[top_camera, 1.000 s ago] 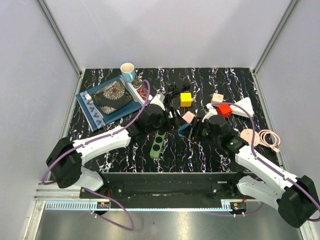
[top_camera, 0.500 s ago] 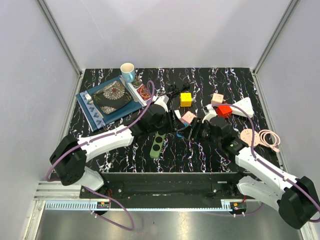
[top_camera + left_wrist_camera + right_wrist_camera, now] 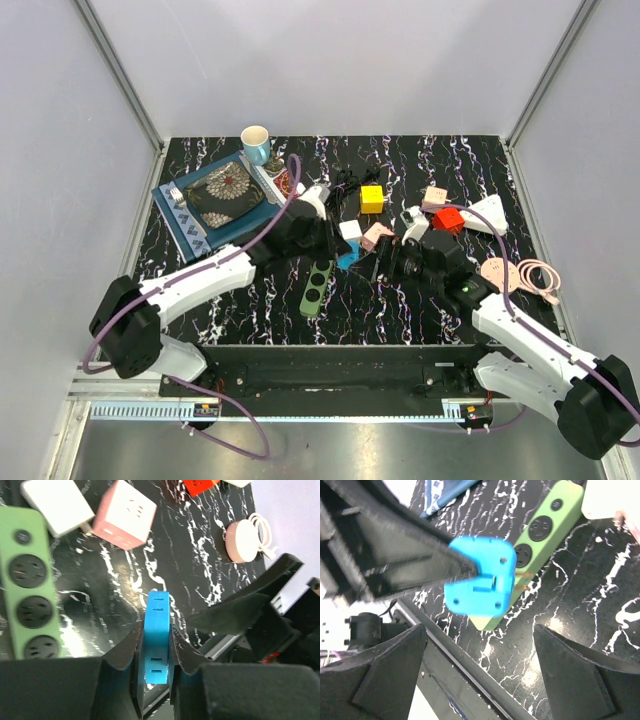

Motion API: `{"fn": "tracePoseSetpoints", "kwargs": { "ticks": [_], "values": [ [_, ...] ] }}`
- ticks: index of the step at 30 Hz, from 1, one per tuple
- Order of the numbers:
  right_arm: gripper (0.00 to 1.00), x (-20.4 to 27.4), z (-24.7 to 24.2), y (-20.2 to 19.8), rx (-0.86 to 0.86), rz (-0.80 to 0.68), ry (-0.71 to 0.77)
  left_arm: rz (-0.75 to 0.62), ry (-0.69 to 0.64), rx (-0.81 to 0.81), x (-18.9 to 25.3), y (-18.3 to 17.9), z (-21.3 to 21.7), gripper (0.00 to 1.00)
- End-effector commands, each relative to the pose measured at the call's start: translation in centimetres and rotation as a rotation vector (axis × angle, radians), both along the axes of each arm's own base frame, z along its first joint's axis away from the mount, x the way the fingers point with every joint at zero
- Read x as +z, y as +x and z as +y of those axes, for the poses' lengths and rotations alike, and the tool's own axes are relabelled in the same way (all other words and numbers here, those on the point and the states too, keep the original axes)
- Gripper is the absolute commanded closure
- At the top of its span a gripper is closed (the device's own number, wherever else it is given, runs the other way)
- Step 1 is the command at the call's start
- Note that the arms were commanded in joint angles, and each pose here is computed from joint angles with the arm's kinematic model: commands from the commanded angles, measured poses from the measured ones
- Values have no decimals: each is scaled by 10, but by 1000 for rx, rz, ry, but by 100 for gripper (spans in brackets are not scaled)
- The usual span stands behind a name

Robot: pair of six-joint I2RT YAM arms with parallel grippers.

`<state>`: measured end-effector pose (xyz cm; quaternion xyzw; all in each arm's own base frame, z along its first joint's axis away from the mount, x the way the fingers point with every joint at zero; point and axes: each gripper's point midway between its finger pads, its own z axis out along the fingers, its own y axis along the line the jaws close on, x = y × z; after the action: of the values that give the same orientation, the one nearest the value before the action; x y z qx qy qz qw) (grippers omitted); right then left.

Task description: Insert the plug

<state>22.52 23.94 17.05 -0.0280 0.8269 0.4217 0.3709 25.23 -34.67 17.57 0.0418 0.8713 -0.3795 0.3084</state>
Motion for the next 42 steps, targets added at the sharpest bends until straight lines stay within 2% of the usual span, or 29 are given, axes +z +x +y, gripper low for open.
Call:
{"fn": "tracePoseSetpoints", "kwargs": {
  "ticks": [1,5,9,10,18,26,33,38,42],
  "values": [
    [6,48,13,-9,181,-145,54,-153,-22,-81,57,12,23,100],
    [5,61,15,-13,329,-203,65,-243,50,-187,71,5,42,100],
    [8,73,19,-19,457,-256,82,-319,61,-260,91,-4,56,100],
    [10,70,19,-26,495,-233,83,-344,52,-281,99,-9,58,100],
    [20,90,29,-35,675,-323,100,-452,30,-457,135,-39,61,100],
    [22,105,35,-26,713,-392,101,-483,-50,-575,156,-57,47,100],
    [33,114,40,-28,765,-415,129,-500,-73,-615,166,-63,38,100],
    [47,118,40,-34,803,-423,151,-502,-78,-631,166,-65,37,100],
    [53,118,39,-39,827,-417,163,-498,-70,-630,164,-64,37,100]
  ]
}}
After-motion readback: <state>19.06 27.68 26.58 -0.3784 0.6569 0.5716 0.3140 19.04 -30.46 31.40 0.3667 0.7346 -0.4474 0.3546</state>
